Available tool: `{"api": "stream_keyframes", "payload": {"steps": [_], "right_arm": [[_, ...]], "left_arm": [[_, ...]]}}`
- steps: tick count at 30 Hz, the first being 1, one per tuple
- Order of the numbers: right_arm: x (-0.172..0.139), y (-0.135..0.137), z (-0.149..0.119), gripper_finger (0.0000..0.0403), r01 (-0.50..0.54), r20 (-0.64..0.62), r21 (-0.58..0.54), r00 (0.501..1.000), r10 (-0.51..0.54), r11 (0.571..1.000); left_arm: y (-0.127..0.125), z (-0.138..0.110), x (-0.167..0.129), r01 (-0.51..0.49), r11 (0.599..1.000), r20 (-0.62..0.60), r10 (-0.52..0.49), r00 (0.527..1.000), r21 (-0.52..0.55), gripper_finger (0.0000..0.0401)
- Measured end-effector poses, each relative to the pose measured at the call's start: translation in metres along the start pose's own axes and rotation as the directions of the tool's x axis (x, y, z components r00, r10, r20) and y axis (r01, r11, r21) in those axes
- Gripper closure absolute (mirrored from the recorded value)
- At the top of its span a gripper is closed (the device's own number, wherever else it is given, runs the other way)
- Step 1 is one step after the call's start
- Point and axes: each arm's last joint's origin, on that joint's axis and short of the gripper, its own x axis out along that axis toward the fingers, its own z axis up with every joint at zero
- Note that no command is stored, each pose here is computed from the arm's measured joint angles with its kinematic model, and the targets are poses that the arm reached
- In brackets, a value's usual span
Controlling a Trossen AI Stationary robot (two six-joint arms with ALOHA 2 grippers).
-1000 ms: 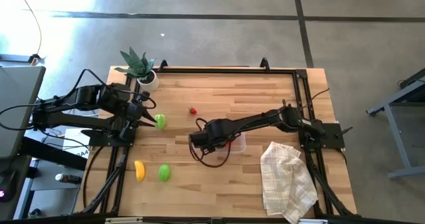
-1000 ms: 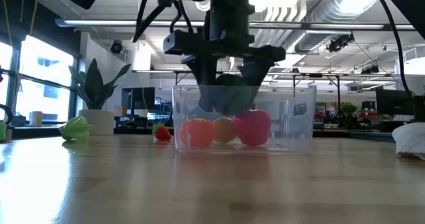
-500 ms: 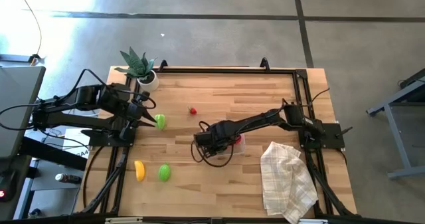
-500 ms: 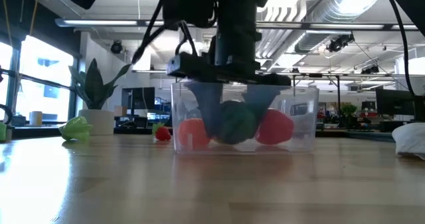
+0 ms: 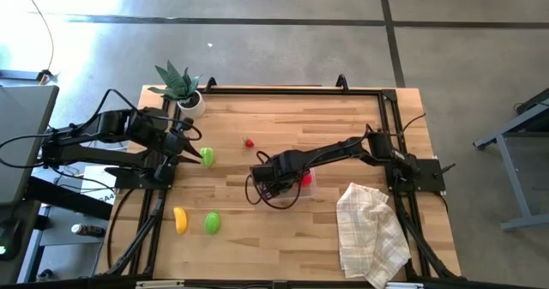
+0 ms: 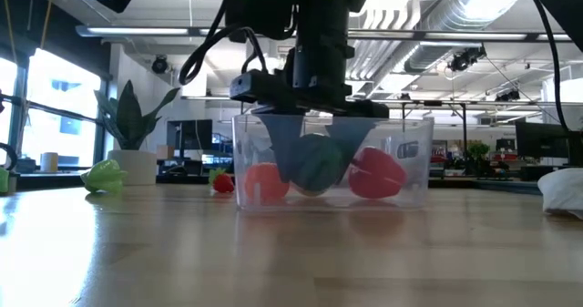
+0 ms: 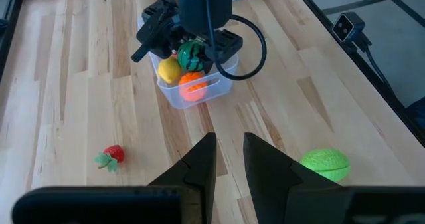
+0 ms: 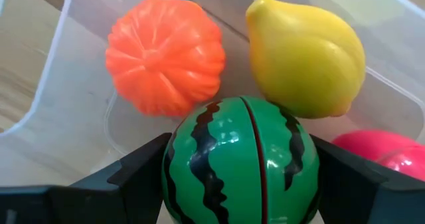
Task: Pick and placing Produce into tupperware
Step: Put the green watermelon into the transparent bin, then put the red strawberry into the transparent bin
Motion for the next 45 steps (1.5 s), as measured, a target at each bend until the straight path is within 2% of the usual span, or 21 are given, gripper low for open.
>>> {"api": "stream_keyframes", "payload": {"steps": [9, 19, 24, 30, 38, 42, 45], "right_arm": [[0.0, 0.0, 0.001, 0.0105, 0.013, 0.023, -0.029, 1.0, -0.013, 0.999], [-0.001, 0.0, 0.001, 0.0059, 0.01, 0.026, -0.042, 1.0, -0.009, 0.999], [-0.001, 0.0, 0.001, 0.0057, 0.009, 0.024, -0.041, 1.0, -0.008, 0.999], [-0.006, 0.002, 0.0, 0.0057, -0.023, -0.034, -0.02, 0.999, 0.022, 1.0], [-0.045, 0.006, 0.004, 0.0057, 0.026, 0.01, -0.041, 1.0, -0.025, 0.999], [-0.075, 0.009, 0.007, 0.0057, 0.036, 0.078, -0.059, 0.996, -0.031, 0.998], [-0.099, 0.017, 0.008, 0.0056, 0.01, 0.171, -0.128, 0.985, 0.012, 0.992]], "left_arm": [[0.0, 0.0, 0.0, 0.0, 1.0, 0.0, 0.0, 1.0, 0.0, 0.0334], [0.0, 0.0, 0.0, 0.0, 1.0, 0.0, 0.0, 1.0, 0.0, 0.0334], [0.0, 0.0, 0.0, 0.0, 1.0, 0.0, 0.0, 1.0, 0.0, 0.0334], [0.0, 0.0, 0.0, 0.0, 1.0, 0.0, 0.0, 1.0, 0.0, 0.0334], [0.0, 0.0, 0.0, -0.001, 1.0, 0.0, 0.001, 1.0, 0.0, 0.0334], [0.0, 0.0, 0.0, 0.0, 1.0, 0.0, 0.0, 1.0, 0.0, 0.0334], [0.0, 0.0, 0.0, 0.0, 1.0, 0.0, 0.0, 1.0, 0.0, 0.0334]]}}
